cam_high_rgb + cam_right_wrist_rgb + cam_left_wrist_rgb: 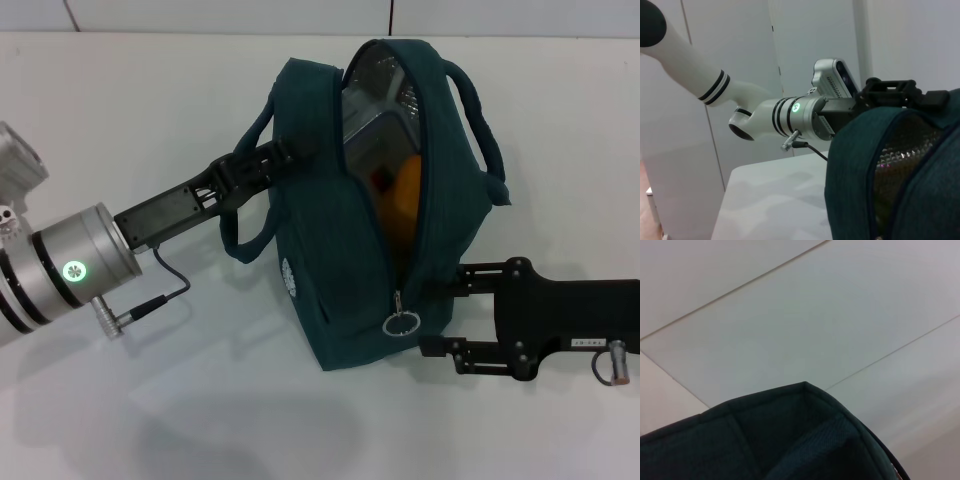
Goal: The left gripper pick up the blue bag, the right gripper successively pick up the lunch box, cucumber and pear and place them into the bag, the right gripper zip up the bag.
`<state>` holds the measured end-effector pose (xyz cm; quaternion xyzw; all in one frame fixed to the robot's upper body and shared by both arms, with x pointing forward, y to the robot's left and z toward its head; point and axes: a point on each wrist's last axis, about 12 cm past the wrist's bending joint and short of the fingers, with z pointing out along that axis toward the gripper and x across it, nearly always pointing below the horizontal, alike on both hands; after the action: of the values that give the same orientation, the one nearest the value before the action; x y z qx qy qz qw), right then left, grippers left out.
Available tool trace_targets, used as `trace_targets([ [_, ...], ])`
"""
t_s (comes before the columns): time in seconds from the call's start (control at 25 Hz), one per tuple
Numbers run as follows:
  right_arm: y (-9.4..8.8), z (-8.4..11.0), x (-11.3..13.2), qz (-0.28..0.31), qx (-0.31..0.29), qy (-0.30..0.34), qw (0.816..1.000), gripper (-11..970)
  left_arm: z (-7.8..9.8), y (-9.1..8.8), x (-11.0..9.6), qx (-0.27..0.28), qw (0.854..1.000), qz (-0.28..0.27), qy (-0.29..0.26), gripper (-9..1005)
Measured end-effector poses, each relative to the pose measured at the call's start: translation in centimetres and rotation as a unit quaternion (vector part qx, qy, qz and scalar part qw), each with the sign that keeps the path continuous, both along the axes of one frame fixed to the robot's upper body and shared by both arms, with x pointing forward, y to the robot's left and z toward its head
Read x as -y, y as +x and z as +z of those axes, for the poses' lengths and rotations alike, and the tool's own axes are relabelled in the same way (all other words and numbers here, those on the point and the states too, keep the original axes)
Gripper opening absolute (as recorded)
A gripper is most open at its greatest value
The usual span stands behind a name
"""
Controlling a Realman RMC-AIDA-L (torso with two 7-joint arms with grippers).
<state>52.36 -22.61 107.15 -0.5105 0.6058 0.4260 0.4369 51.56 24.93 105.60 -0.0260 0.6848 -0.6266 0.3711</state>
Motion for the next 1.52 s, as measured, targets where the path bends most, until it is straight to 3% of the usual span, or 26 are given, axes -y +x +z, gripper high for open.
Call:
trace_targets([
  [0.44, -0.4, -0.6, -0.9, 0.015, -0.010, -0.006, 1.000, 553, 0.0, -0.1, -0.3, 0.000, 1.000, 0.008, -0.005, 544],
  [1.08, -0.4, -1.1, -1.8, 0.013, -0.007, -0.016, 1.000, 398, -0.1, -0.2, -0.3, -0.001, 1.000, 0.008, -0.006, 545],
  [1.52, -0.2, -1.2, -2.2, 0.002, -0.002, -0.016, 1.000, 225, -0.1, -0.3, -0.3, -0.001, 1.000, 0.008, -0.005, 545],
])
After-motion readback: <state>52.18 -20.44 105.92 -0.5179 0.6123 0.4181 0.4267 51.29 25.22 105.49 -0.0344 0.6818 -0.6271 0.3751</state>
